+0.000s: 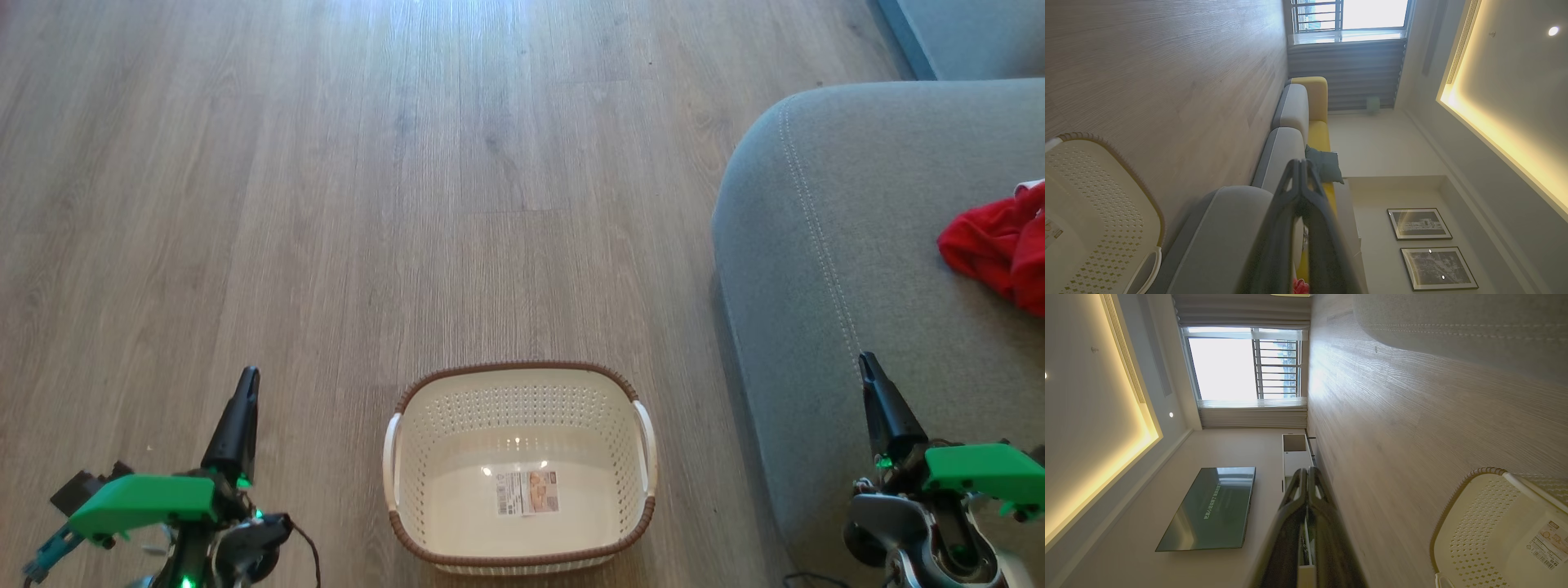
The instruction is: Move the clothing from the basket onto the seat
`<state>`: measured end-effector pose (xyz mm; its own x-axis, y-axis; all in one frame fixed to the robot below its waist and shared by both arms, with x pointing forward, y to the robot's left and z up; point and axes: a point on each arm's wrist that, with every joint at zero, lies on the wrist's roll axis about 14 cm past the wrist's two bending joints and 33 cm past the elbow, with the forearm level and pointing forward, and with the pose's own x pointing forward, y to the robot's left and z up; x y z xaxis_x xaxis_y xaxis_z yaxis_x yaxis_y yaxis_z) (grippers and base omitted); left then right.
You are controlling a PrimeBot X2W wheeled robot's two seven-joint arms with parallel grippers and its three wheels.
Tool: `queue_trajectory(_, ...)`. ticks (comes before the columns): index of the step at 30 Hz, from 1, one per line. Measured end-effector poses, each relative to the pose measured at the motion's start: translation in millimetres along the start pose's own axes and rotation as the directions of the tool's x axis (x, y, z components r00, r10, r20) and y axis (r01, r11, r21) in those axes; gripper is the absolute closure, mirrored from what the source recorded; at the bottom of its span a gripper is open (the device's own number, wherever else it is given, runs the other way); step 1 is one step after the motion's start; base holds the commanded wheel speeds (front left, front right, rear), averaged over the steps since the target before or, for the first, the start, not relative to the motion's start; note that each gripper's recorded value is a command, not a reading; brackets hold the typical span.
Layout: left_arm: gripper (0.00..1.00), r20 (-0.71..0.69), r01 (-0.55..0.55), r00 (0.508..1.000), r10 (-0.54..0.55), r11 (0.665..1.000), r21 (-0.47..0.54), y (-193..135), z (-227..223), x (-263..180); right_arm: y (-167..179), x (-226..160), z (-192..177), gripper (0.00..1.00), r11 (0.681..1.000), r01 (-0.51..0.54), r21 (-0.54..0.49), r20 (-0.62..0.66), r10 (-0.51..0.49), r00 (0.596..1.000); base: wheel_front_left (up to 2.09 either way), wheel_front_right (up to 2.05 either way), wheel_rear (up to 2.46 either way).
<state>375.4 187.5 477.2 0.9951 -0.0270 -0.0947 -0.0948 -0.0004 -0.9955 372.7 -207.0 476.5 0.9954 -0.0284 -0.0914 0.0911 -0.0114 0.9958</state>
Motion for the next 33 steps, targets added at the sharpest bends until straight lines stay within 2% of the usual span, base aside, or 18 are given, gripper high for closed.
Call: queue_trajectory(33,1.0,0.0,0.0,1.0,0.0,1.0,0.0,0.0,0.0,0.0,0.0,0.0,0.2,1.0,1.0,0.0,0.0,0.001,0.0,1.0,0.0,0.0,0.0)
